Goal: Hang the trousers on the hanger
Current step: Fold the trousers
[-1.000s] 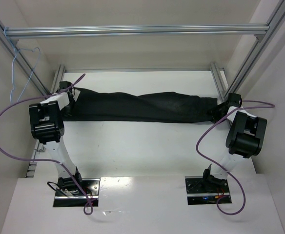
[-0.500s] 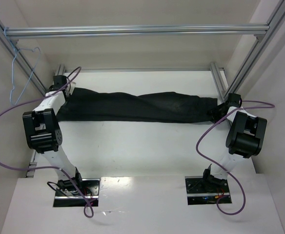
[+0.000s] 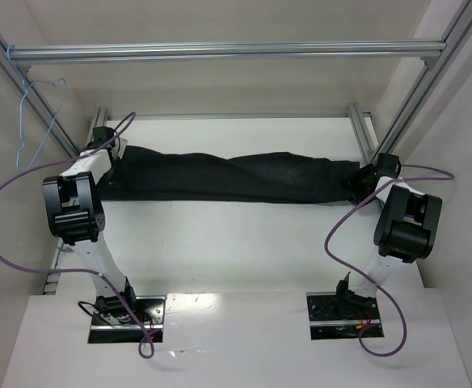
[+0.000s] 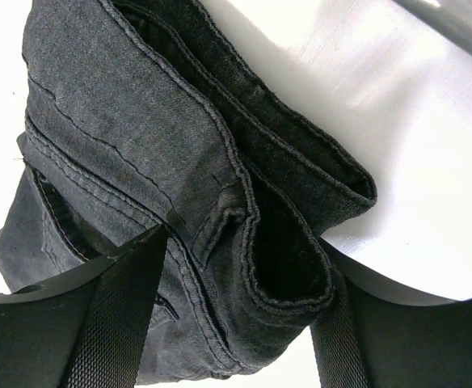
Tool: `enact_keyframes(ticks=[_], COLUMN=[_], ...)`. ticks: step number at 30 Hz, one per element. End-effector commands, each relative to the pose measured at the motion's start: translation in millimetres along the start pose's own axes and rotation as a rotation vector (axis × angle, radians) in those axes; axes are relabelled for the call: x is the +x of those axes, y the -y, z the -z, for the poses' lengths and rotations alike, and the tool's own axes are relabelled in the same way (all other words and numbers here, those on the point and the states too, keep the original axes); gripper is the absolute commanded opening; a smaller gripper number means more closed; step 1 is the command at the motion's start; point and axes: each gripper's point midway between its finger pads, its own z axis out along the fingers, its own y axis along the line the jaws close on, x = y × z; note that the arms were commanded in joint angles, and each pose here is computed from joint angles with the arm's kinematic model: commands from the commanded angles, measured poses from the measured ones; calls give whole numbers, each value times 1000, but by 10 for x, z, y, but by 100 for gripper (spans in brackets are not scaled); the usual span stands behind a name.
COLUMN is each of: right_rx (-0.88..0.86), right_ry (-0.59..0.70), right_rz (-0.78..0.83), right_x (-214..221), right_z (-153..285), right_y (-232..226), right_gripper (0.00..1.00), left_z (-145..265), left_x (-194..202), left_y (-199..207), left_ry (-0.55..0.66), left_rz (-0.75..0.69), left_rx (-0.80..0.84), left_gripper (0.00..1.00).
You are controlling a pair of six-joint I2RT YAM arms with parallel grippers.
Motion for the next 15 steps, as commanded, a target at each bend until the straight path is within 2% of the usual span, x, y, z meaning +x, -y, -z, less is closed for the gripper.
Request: enact_keyframes(ticks=[1, 6, 7, 9, 10, 13, 14, 15], right_rx=[52, 60, 54, 53, 53, 60, 54, 60], right_ry=[14, 7, 0, 0, 13, 6, 13, 6], right_rz=[8, 6, 6, 17, 18, 17, 18, 17], right_x=[-3, 2, 13, 13, -14, 15, 0, 29], right_z=[-77, -121, -118, -118, -98, -103, -106, -111], right_y=[134, 150, 138, 143, 132, 164, 148, 180], right_gripper=[72, 50, 42, 41, 41, 41, 41, 41], left_z=[-122, -337, -351, -403, -439, -439, -439, -403], left_x=[-111, 73, 89, 113, 141, 152, 152, 125], left_y=[47, 89, 101, 134, 161, 188, 193, 166], left_ry=[17, -43, -43, -44, -54, -58, -57, -47], left_rz=[39, 26, 26, 26, 21, 18, 29, 33], left_rx=[2, -49, -49, -48, -44, -29, -29, -34], left_gripper=[93, 93, 88, 81, 76, 53, 44, 31])
